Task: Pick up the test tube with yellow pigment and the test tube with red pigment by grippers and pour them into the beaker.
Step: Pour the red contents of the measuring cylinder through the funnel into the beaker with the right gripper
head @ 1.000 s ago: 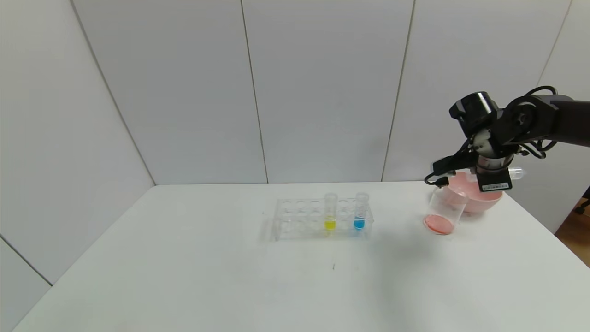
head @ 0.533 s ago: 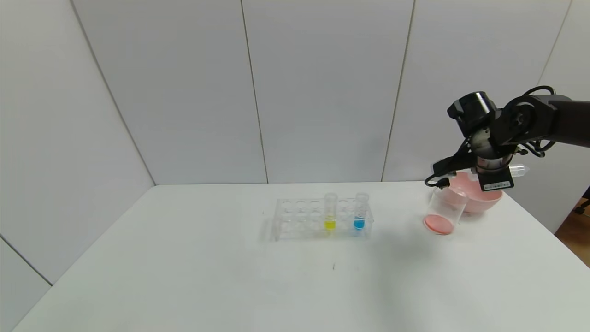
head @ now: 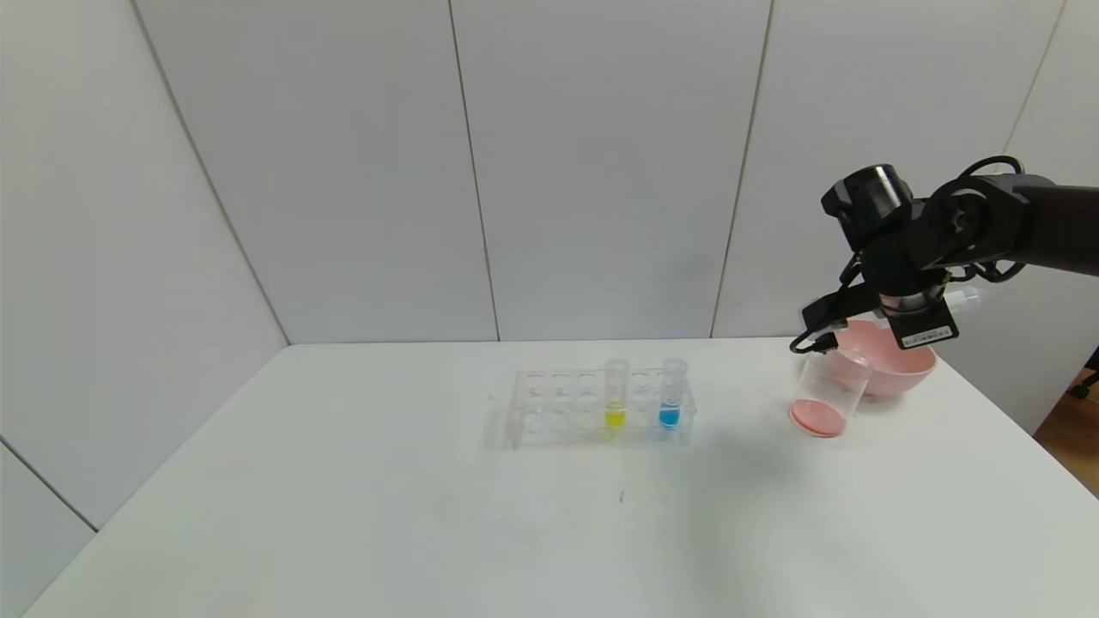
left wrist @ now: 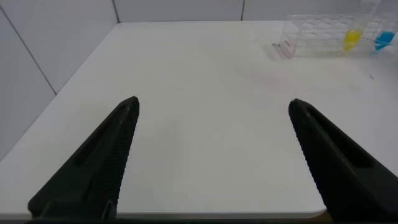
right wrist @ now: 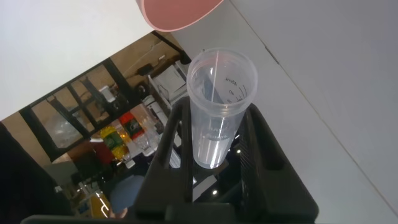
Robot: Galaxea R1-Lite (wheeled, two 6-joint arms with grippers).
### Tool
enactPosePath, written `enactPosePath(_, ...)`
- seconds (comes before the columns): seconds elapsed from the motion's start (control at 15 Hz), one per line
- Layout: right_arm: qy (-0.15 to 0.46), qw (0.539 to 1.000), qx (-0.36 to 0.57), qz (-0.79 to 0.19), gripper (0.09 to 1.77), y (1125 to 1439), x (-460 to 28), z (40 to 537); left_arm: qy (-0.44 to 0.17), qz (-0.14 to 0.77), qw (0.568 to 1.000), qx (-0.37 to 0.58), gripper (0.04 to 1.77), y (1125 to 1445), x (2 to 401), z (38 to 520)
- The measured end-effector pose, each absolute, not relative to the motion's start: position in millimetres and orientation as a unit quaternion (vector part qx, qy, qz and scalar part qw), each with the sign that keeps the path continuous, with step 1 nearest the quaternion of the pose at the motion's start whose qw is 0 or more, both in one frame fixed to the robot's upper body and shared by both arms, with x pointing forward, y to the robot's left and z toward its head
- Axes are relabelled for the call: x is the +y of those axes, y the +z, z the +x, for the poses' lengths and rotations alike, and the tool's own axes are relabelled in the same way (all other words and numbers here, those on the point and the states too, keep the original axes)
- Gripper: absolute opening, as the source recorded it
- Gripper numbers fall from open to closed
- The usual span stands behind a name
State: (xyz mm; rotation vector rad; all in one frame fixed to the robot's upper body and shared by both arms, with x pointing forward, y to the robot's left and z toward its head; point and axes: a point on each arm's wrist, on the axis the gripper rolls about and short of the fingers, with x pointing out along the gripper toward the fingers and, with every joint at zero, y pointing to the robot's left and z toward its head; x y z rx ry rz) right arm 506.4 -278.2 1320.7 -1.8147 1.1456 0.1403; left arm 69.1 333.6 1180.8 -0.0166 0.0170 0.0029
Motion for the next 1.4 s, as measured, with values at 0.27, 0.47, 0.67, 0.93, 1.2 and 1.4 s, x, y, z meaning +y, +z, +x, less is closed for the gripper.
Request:
enactPosePath(0.27,0.057,0.471,0.466,-0.747,0.5,1321,-277,507,0.001,-0.008,1.0,0.008,1.72,1181,334,69)
enactPosePath(0.47,0.056,0.474,0.464,-0.746,0.5,1322,-277,507,0.001,-0.008,1.0,0.008,1.72,1181,334,69)
enactPosePath(0.67,0.065,0.501,0.446,-0.738,0.5,1327,-281,508,0.001,-0.008,1.0,0.008,1.72,1181,334,69)
enactPosePath(0.93,0.093,0.589,0.417,-0.686,0.5,1337,-302,502,0.001,-0.008,1.0,0.009,1.72,1181,334,69)
enactPosePath(1.2,0.081,0.694,0.407,-0.589,0.5,1352,-334,489,0.001,-0.008,1.0,0.008,1.72,1181,334,69)
enactPosePath(1.4,0.083,0.782,0.404,-0.468,0.5,1358,-352,474,0.001,-0.008,1.0,0.008,1.72,1181,334,69)
